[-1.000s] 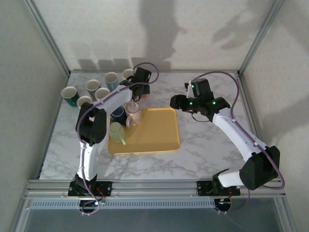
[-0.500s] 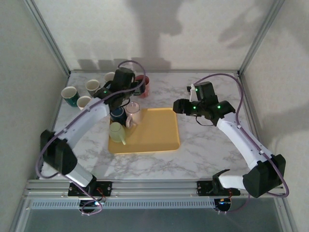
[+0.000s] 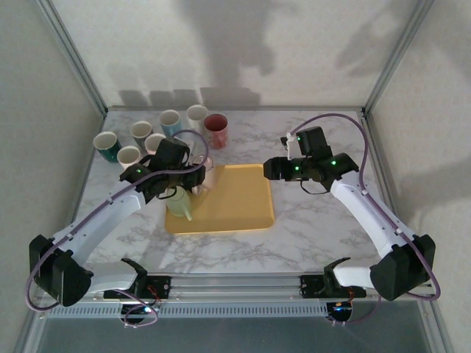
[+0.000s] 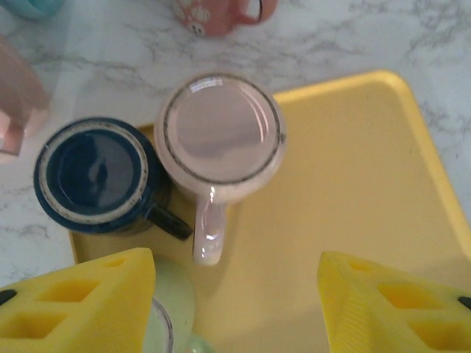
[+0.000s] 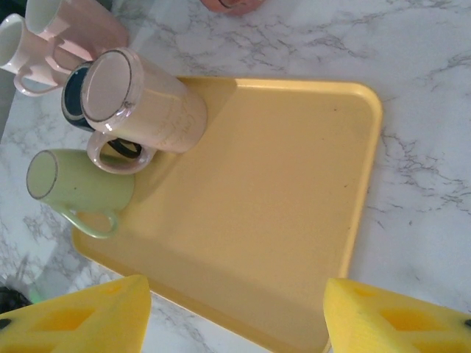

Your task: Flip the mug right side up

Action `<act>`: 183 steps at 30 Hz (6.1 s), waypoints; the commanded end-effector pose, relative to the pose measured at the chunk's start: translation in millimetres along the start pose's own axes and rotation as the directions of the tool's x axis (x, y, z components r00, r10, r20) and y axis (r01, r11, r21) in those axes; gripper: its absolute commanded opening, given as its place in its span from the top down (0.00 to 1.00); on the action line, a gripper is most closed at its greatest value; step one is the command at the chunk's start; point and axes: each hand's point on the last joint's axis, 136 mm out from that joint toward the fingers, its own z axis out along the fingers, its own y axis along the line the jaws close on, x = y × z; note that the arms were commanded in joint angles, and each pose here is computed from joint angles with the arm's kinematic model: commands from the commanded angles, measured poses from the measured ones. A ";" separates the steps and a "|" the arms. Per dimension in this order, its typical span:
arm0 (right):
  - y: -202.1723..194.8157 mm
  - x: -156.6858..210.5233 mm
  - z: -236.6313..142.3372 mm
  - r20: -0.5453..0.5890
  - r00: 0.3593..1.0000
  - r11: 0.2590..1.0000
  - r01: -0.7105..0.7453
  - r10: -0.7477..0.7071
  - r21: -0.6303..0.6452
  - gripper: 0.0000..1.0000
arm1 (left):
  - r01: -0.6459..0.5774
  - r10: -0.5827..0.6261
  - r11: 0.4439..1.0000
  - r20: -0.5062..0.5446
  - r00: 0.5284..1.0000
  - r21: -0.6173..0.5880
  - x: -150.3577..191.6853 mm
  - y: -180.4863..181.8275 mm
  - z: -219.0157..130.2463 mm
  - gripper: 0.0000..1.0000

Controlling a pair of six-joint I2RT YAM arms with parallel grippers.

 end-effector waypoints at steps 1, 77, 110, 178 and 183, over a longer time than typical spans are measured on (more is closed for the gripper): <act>1.1 2.2 2.7 -0.027 1.000 1.000 0.002 -0.002 -0.019 0.35 | -0.023 0.024 1.000 -0.101 0.995 0.015 27.5 0.5 7.7 0.44; 55.8 -2.8 -31.1 0.017 1.000 0.955 0.006 -0.001 -0.298 0.33 | 0.204 -0.291 0.907 0.200 0.935 0.367 -94.8 -51.8 -56.4 1.00; 150.6 -75.5 -75.1 0.070 0.970 0.531 -0.068 0.234 -0.844 0.35 | 0.100 -0.662 0.433 0.241 0.709 0.896 -126.2 -83.6 -179.1 1.00; 93.2 -84.3 -27.3 0.349 0.921 0.956 0.240 -0.170 -0.168 1.00 | 0.180 -0.290 0.923 0.305 0.907 0.341 -72.9 -3.8 -80.8 0.17; 67.1 -89.8 -10.3 0.319 0.899 0.949 0.315 -0.299 0.001 1.00 | 0.198 -0.264 0.947 0.260 0.929 0.253 -60.7 9.1 -56.7 0.18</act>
